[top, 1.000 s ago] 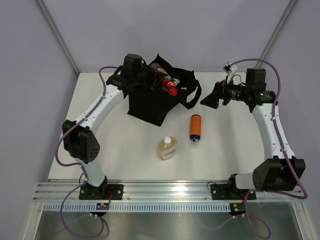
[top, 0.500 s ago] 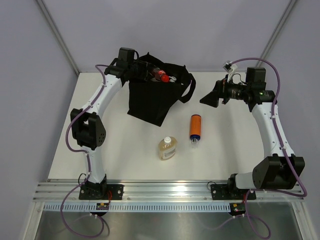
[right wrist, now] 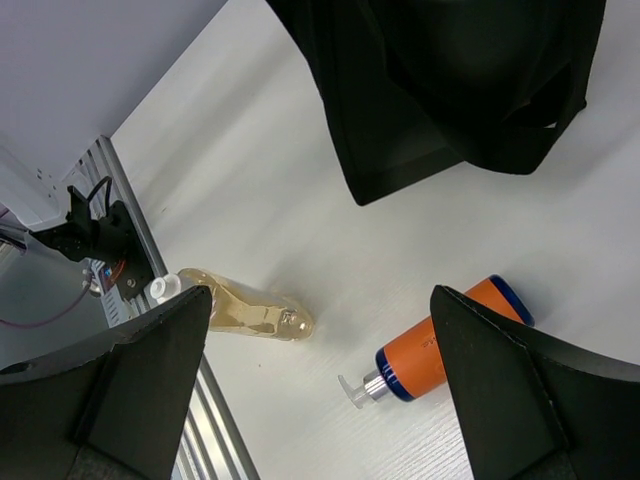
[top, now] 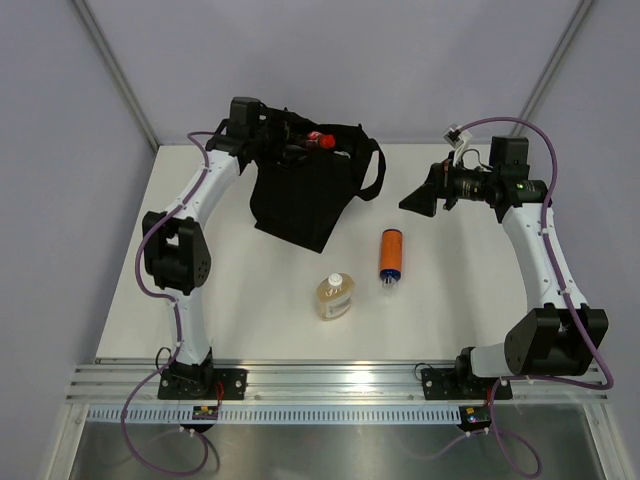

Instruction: Place the personal care products into the canvas bag

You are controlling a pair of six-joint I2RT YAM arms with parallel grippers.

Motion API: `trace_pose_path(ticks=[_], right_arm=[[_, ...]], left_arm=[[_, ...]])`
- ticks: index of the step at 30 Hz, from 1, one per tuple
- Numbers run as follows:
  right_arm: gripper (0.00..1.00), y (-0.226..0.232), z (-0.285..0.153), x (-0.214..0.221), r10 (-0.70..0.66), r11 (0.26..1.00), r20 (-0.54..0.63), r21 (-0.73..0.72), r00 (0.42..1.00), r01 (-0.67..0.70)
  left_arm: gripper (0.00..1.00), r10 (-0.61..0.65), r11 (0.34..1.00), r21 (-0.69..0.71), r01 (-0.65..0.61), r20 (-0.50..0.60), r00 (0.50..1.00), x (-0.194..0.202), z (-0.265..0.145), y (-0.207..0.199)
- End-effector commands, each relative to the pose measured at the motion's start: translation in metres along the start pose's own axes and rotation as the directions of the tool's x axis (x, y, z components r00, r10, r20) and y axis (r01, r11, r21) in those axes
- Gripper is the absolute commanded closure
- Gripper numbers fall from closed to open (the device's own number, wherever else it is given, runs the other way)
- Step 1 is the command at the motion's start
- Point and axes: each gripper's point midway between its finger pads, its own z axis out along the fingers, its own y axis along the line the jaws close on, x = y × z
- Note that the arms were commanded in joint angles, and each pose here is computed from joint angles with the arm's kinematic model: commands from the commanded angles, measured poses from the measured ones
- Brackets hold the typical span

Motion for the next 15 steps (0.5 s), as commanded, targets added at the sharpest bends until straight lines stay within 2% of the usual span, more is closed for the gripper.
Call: trace_pose_path(ticks=[1,15], right_arm=[[0.01,0.000,0.000,0.001,-0.006,1.000,0.000,-0.014,1.000,0.006],[0.00,-0.003,0.000,0.010,-0.061,0.998,-0.053,-0.014,0.997,0.060]], left_arm=[[0.16,0.030,0.996,0.078,-0.032,0.034,0.999,-0.018,-0.005,-0.014],[0.08,0.147,0.971,0.195,-0.137,-0.037,0.988,0.015,-0.063,-0.050]])
